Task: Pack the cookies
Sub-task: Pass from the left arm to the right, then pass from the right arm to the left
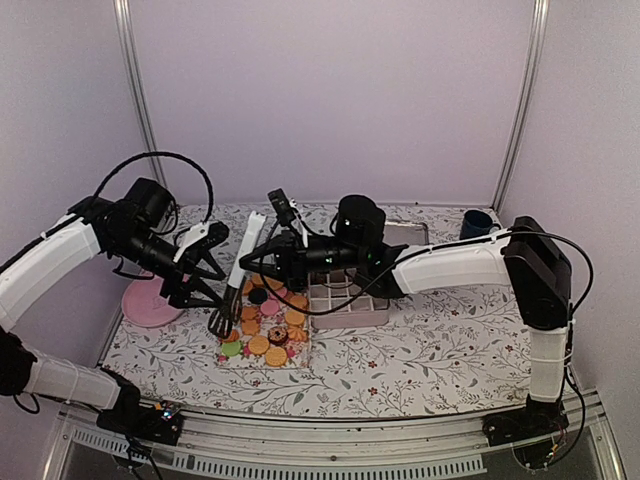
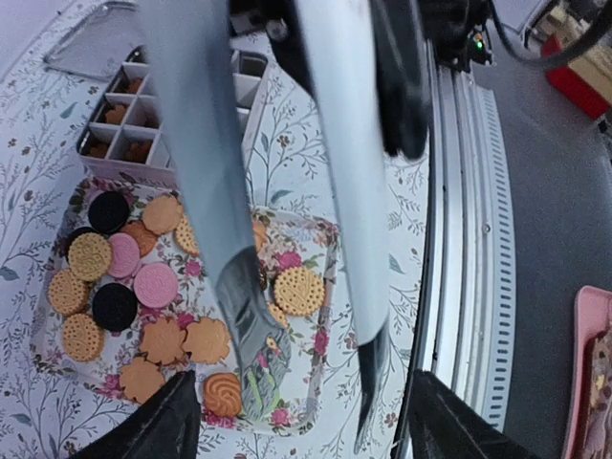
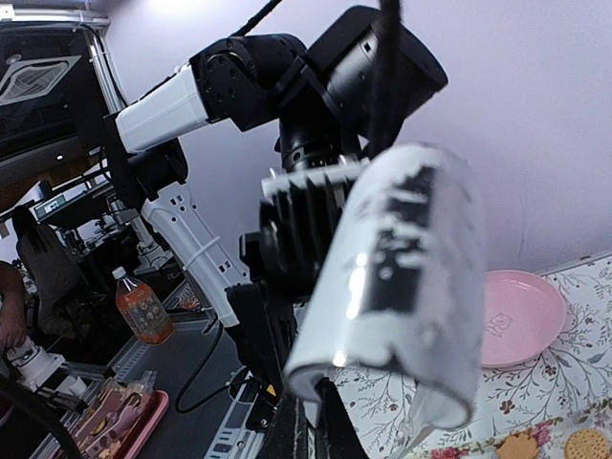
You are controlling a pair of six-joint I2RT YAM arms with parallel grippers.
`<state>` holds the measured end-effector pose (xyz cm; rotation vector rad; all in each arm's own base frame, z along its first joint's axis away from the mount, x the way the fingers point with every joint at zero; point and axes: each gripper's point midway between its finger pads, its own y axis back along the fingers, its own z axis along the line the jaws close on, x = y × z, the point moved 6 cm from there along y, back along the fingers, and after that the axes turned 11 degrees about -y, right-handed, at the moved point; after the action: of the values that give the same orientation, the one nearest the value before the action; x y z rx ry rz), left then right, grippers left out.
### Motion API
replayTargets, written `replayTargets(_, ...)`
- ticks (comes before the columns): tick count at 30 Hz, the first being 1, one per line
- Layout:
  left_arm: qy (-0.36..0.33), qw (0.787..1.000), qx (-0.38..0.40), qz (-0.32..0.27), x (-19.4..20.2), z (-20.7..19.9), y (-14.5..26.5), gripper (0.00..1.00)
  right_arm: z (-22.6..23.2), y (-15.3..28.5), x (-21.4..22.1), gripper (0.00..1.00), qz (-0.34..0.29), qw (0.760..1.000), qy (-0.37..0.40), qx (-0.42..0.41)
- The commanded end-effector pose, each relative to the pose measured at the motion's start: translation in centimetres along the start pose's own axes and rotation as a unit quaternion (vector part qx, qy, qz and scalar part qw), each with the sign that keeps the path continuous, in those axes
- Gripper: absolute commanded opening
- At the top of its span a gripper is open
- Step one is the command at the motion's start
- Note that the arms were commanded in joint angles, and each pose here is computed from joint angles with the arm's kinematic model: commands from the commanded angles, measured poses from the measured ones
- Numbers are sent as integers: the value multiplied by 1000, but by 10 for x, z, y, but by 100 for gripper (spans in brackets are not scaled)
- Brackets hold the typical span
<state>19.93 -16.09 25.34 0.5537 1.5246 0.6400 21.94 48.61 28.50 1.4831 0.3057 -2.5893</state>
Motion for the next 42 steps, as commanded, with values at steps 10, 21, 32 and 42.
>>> replayTargets(10, 47, 989, 88, -112, -12, -13, 6, 50, 33, 2, -30, 0, -70, 996, 53, -27)
replayTargets(21, 80, 984, 92, -131, -9, -9, 6, 0, 40, -1, -32, 0, -99, 990, 96, -6)
replayTargets(32, 70, 986, 80, -129, -6, -10, 6, 37, 44, -8, -35, 0, -117, 987, 109, -11)
replayTargets(42, 38, 990, 56, -123, -11, -4, 18, 0, 33, -4, -29, 56, -92, 993, 64, 32)
